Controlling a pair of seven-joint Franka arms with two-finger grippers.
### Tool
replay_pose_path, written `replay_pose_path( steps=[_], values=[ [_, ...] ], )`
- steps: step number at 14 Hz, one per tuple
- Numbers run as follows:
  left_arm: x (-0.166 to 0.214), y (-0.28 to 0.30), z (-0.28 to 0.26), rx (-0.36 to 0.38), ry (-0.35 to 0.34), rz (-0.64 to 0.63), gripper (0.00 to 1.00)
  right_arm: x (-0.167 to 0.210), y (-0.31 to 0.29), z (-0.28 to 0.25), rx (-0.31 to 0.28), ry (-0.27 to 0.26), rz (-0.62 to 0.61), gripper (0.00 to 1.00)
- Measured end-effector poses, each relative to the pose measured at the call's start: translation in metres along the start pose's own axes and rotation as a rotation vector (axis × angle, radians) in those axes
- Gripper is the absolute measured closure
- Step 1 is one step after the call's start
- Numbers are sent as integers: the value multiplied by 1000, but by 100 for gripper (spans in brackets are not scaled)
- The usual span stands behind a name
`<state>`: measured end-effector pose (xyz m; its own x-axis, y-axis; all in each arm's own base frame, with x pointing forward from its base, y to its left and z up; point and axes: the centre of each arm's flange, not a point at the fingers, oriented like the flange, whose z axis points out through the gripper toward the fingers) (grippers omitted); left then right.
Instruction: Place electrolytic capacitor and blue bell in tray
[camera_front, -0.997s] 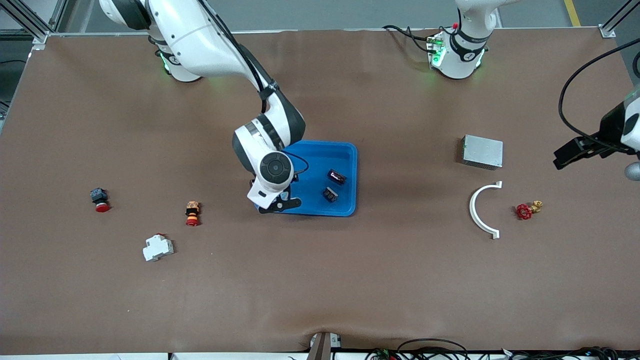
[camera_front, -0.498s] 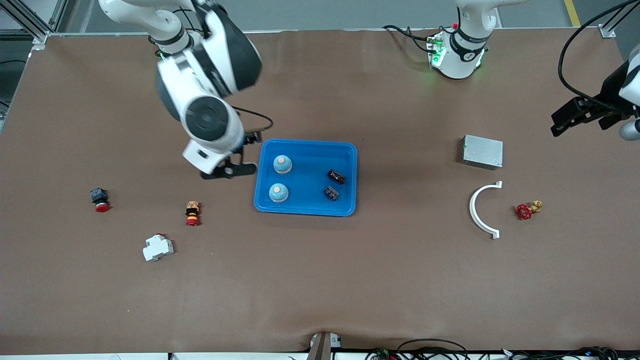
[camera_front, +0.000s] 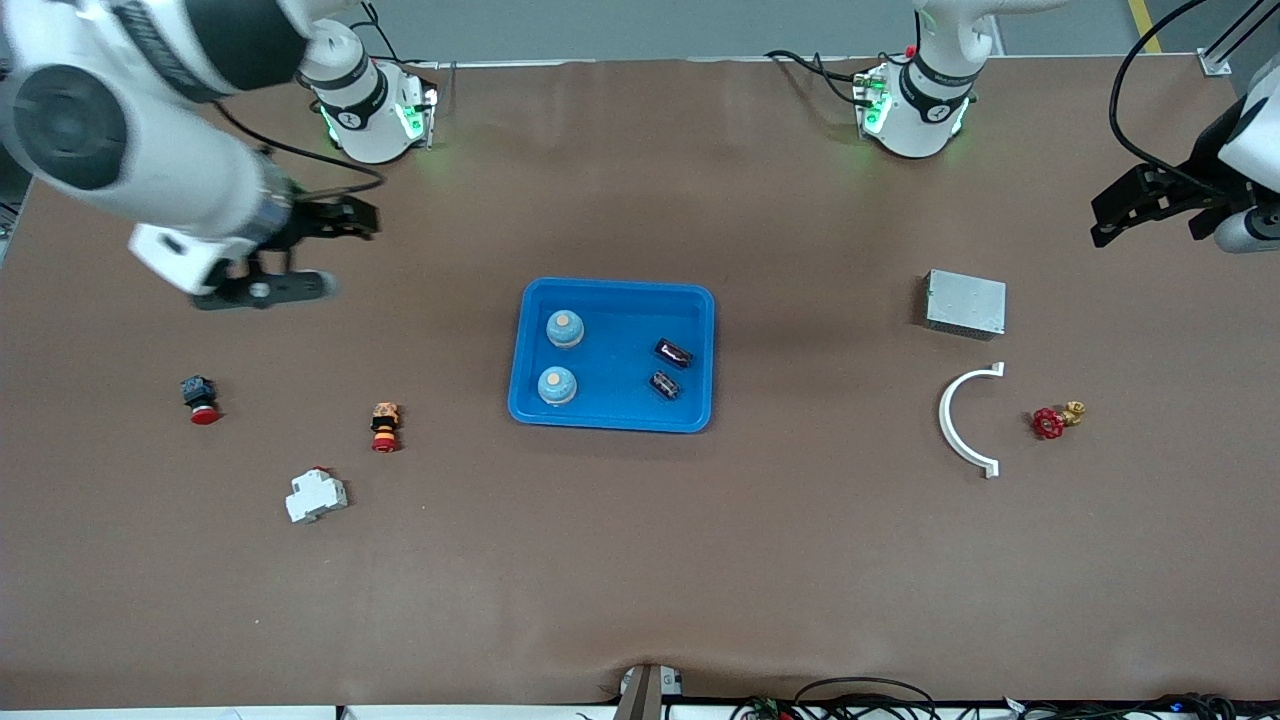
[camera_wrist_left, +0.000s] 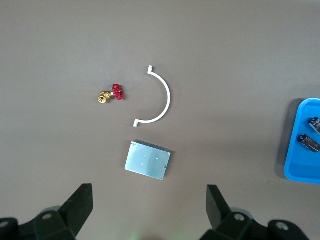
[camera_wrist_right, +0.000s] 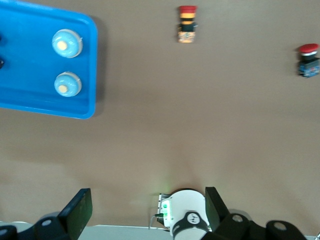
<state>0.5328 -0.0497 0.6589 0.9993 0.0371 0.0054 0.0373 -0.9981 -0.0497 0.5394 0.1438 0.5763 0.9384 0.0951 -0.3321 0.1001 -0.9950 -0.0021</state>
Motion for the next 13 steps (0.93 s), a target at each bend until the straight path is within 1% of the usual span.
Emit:
replay_pose_path(
  steps=[2, 4, 6, 8, 9, 11, 13],
  values=[
    [0, 3, 0, 0, 0, 5, 0, 2, 49, -6, 18, 15, 27, 0],
    [-1, 4, 0, 1, 0, 7, 0, 7, 89, -12, 11, 55, 73, 0],
    [0, 5, 0, 1, -1, 8, 0, 15, 121, -19, 23, 136, 122, 0],
    [0, 6, 2, 1, -3, 9, 0, 20, 151, -23, 37, 203, 168, 0],
    [0, 7, 2, 1, -4, 12, 0, 21, 162, -23, 41, 221, 183, 0],
    [-1, 15, 2, 1, -3, 27, 0, 18, 174, -20, 47, 235, 198, 0],
    [-2, 19, 2, 2, -2, 33, 0, 9, 170, -19, 51, 276, 189, 0]
  ],
)
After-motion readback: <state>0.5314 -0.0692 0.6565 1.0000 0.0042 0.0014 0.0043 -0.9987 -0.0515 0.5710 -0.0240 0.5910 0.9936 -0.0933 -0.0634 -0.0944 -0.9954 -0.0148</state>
